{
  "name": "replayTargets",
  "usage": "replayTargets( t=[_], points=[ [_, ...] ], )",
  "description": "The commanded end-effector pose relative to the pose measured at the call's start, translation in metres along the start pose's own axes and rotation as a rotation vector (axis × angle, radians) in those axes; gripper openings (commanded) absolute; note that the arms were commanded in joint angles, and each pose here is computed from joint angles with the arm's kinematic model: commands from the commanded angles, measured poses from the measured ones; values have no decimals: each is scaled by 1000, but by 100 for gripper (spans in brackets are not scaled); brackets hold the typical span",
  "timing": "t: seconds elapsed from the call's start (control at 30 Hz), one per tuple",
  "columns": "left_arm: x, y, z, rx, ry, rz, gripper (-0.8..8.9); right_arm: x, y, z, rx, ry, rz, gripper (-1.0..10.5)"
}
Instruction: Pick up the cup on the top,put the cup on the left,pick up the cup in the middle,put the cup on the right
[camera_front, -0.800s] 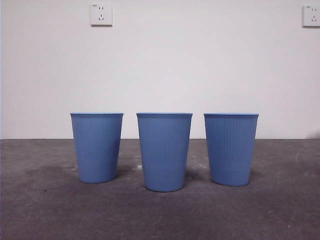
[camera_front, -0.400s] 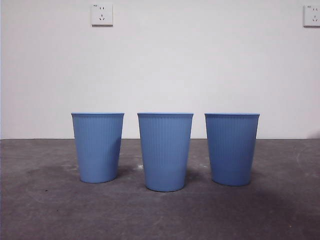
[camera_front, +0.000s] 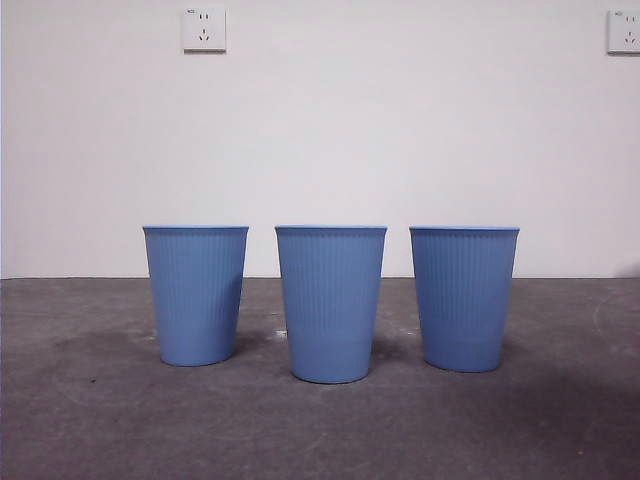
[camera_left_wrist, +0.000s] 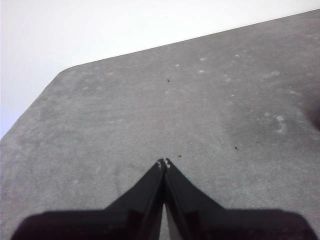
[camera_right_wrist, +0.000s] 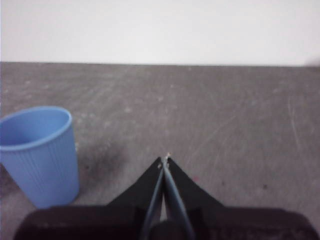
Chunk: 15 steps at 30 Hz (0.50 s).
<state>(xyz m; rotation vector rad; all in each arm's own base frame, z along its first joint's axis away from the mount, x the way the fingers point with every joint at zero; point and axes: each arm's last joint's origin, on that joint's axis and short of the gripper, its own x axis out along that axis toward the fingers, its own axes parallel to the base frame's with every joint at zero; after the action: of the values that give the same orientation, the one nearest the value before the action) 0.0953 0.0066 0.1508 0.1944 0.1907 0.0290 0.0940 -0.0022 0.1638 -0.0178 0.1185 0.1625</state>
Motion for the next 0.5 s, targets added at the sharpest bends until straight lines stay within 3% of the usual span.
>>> replayTargets(
  t=[0.03, 0.5],
  points=[
    [1, 0, -3, -8, 14, -2, -4, 3, 0, -13, 32, 24, -2, 6],
    [1, 0, -3, -8, 14, -2, -4, 4, -1, -14, 40, 46, -8, 6]
  ],
)
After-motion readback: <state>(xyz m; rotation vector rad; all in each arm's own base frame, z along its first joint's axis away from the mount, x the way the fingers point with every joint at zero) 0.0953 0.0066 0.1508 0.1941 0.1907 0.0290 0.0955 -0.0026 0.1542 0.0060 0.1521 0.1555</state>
